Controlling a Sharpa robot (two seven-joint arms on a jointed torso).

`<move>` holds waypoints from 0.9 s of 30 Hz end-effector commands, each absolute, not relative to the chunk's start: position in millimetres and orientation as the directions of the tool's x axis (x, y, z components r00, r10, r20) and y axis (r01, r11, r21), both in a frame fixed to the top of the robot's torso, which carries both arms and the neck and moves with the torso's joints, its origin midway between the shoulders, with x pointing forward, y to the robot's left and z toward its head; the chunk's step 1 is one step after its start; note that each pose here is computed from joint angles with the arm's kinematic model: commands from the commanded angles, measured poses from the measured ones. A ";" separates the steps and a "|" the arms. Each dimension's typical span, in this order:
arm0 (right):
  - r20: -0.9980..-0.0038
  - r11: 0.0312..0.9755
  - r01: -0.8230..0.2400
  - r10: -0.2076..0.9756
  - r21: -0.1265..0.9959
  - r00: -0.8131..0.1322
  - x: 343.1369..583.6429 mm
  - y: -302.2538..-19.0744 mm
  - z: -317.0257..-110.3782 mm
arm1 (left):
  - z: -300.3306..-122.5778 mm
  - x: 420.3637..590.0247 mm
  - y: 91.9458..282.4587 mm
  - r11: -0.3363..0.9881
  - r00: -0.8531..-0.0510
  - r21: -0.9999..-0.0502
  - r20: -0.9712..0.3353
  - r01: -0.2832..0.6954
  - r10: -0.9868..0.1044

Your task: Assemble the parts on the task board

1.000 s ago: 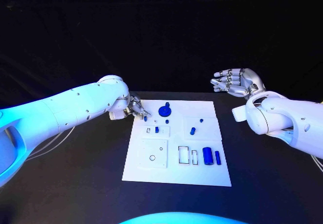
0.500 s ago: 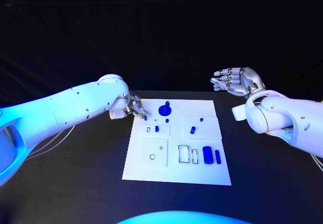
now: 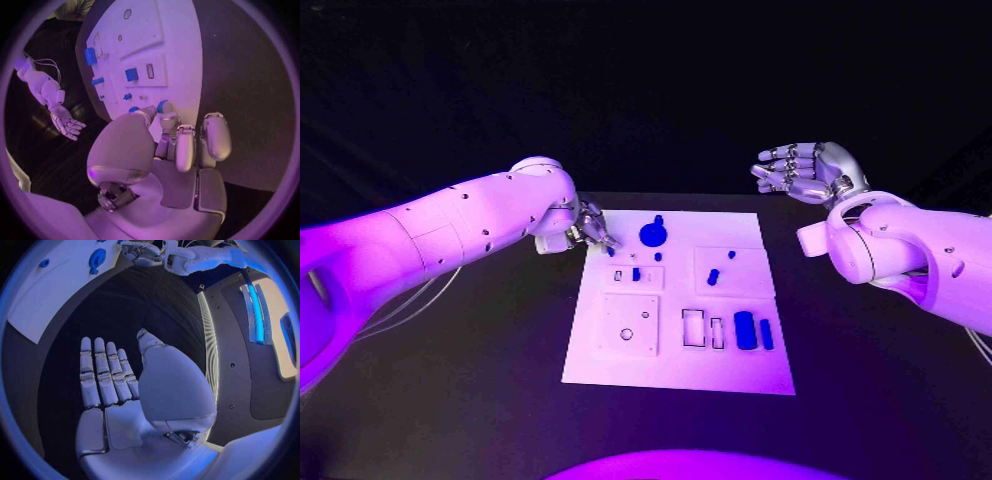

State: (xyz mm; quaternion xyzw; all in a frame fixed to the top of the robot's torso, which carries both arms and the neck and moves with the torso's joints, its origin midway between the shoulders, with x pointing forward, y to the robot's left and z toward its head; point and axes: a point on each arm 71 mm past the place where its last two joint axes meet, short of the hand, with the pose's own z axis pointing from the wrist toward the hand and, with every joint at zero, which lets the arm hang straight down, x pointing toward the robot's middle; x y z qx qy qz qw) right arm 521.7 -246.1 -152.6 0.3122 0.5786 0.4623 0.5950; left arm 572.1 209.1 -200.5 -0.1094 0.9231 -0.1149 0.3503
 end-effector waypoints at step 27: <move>-0.400 0.377 -0.191 0.911 0.906 -0.103 521.9 -245.7 -153.0 | -199.5 571.1 213.8 0.921 -0.718 -0.353 -0.598 -0.164 -0.357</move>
